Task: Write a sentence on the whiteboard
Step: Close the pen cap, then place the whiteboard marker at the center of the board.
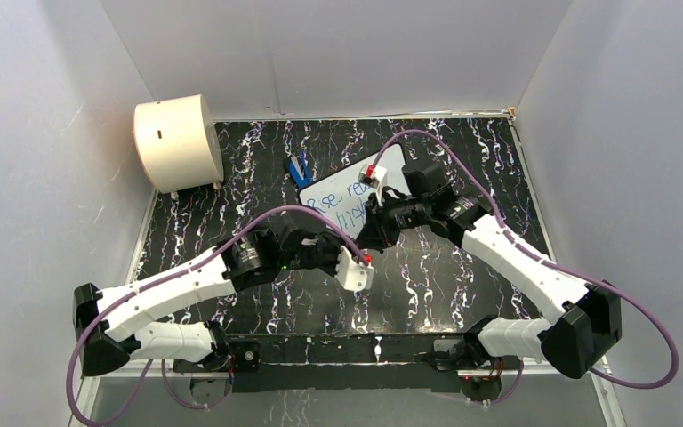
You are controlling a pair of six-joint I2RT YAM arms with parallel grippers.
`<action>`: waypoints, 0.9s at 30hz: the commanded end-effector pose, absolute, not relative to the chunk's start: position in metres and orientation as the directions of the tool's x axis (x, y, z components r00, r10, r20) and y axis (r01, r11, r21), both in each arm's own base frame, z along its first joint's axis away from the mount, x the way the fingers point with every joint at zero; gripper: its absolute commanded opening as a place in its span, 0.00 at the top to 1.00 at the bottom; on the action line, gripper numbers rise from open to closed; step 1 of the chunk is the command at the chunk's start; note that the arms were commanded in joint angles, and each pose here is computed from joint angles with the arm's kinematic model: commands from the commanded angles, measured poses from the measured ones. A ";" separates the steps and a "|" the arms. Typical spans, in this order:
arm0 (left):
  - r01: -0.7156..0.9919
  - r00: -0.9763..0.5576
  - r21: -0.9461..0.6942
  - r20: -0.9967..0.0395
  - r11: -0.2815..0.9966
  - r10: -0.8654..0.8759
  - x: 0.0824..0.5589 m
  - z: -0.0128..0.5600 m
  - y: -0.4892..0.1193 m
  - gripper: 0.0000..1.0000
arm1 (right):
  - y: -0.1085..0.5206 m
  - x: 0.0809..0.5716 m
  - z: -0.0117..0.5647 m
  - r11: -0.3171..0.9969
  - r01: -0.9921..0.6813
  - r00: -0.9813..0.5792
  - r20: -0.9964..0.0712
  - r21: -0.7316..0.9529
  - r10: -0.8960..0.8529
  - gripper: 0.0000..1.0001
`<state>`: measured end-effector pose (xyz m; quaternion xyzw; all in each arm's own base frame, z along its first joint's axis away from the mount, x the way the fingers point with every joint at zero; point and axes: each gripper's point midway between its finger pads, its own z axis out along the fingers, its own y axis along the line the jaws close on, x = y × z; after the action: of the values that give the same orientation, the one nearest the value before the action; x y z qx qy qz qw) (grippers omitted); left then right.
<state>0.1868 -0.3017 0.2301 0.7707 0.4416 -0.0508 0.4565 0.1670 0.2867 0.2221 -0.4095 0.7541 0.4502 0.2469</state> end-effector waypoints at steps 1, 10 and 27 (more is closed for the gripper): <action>0.694 0.692 0.705 -0.594 -0.149 0.410 0.158 0.272 -0.346 1.00 | 0.303 0.185 0.251 0.218 -0.907 -0.413 -0.860 0.360 -0.299 1.00; 0.653 0.544 0.739 -0.612 0.168 0.574 0.204 0.291 -0.310 0.93 | 0.264 0.230 0.217 0.563 -0.791 -0.451 -0.849 0.239 -0.274 1.00; 0.355 -0.013 0.431 -0.885 0.830 0.465 0.308 0.283 -0.178 0.29 | 0.140 0.282 0.163 0.966 -0.194 -0.550 -0.834 0.172 0.038 1.00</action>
<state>0.2947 -0.2132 0.2656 0.4218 0.6747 0.0598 0.6027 0.2652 0.1678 0.1606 -0.1379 0.8765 0.1626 0.4317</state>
